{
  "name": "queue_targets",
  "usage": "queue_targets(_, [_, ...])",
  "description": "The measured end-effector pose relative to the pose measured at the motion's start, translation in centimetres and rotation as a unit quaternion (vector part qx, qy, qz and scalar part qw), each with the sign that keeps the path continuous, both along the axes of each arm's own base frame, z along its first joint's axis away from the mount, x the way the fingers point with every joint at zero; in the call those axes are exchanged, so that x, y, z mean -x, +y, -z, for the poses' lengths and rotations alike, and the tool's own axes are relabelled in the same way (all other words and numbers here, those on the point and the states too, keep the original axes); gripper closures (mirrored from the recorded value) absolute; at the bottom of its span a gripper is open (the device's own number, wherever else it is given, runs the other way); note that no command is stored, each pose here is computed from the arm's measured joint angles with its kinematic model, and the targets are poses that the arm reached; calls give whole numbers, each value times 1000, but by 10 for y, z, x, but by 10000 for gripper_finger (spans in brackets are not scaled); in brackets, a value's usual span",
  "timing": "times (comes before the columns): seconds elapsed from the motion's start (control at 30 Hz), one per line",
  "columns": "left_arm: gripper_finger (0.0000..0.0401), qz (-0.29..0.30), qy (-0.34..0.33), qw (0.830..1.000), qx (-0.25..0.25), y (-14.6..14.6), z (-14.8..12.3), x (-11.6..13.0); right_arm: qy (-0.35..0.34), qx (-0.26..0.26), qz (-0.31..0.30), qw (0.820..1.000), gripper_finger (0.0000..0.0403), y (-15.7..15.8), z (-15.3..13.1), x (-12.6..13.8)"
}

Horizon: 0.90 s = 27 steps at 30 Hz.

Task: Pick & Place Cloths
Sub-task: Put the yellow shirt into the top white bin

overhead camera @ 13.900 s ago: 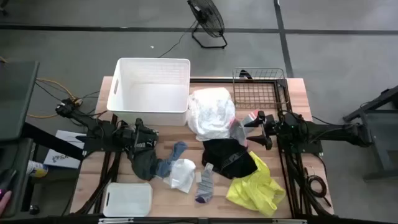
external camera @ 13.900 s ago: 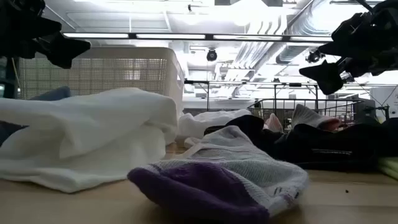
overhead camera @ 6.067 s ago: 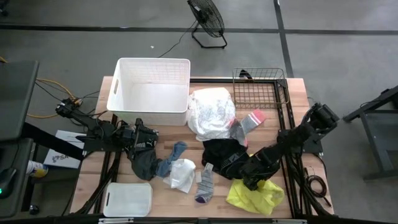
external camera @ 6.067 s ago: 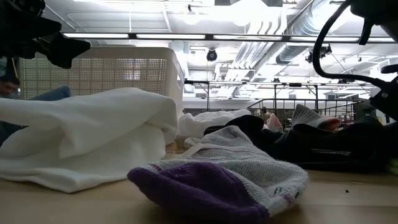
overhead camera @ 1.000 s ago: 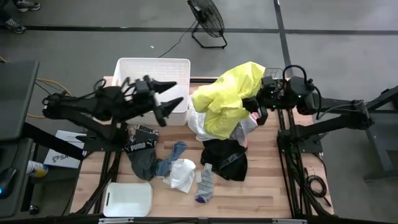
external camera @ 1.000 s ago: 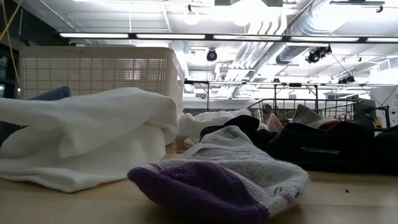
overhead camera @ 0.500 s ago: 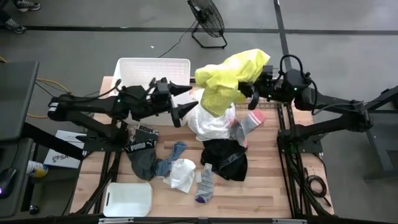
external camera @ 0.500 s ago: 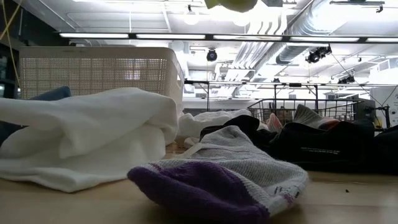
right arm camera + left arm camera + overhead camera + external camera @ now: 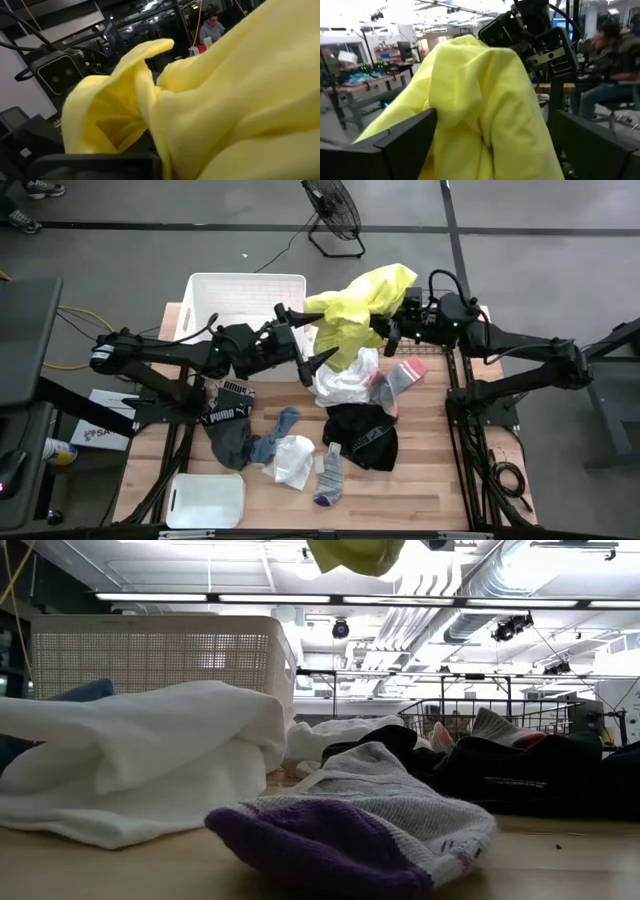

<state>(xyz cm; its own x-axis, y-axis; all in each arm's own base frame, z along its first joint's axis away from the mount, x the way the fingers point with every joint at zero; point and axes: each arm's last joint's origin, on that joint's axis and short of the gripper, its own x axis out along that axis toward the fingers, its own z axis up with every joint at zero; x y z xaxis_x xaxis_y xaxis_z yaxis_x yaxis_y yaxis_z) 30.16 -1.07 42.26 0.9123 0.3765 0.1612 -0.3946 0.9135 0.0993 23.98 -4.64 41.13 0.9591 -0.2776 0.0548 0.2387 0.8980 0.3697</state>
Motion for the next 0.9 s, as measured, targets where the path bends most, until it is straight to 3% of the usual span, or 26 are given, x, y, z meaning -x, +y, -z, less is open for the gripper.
queue_targets(0.2, [13,-67,35,996,-55,3,1,1,-9,-13,-3,1000,365,0,-1,0])
queue_targets(0.4, [3,-79,55,991,-95,3,1,1,-38,-41,-21,998,365,-1,-1,-9])
queue_targets(0.7, [1,-91,77,986,-118,3,7,-6,-67,-82,-85,991,365,-2,9,-37])
queue_targets(0.9, [1,-117,86,983,-113,4,9,-6,-82,-79,-115,987,365,5,9,-43])
